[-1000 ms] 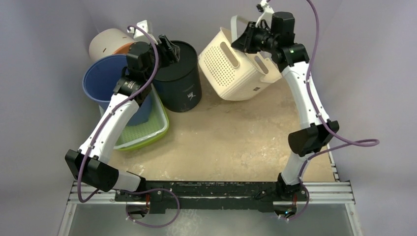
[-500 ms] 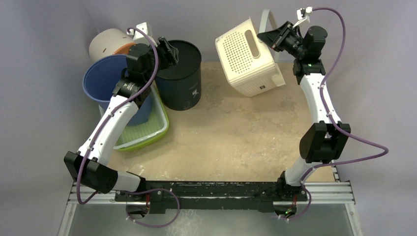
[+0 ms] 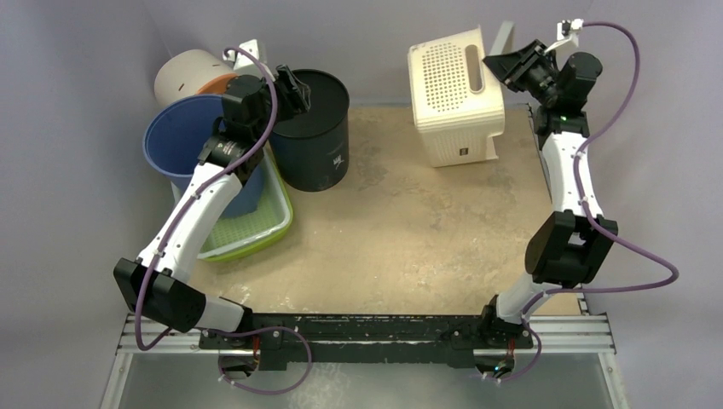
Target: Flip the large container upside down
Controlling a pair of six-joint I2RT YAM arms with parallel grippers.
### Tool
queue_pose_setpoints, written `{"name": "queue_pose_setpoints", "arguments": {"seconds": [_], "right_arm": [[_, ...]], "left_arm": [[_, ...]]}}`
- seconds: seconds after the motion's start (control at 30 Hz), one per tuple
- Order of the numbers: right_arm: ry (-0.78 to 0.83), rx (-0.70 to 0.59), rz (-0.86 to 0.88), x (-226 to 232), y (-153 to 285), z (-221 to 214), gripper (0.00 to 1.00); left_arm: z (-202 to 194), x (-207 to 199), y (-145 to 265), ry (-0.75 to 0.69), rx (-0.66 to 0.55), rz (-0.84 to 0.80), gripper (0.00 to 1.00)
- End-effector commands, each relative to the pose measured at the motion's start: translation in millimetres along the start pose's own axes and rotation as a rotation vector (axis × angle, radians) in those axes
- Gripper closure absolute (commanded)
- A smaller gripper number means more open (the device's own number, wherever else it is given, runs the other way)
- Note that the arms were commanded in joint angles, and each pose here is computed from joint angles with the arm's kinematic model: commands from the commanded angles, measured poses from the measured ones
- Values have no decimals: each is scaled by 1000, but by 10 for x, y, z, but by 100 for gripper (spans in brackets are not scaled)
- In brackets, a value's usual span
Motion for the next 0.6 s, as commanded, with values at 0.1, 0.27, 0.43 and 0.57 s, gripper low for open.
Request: {"name": "queue_pose_setpoints", "arguments": {"seconds": [0.1,0.27,0.43,0.57], "right_arm": [[-123,340,-194,-767,162,-1055,64],[-60,381,-257,-889,207,-1033,53],[7,414,-361,-1019,272,-926,47],[70,412,-448,-1063,350,-739,41]], "left_arm": [[119,-55,-88,2,-37,-34,39],[94,-58,-116,3,-30,-36,39],[59,-50,-140,2,-19,-36,39],[56,-41,-154,6,-20,-35,39]]}}
Point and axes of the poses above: each gripper's point midway between its finger pads, its own y axis back along the fingers, its own x axis along the line the jaws close on, z = x × y, the point moved 2 cm from there along y, back along the fingers, and after that the axes turned 9 degrees about y, right-handed, at the moved point
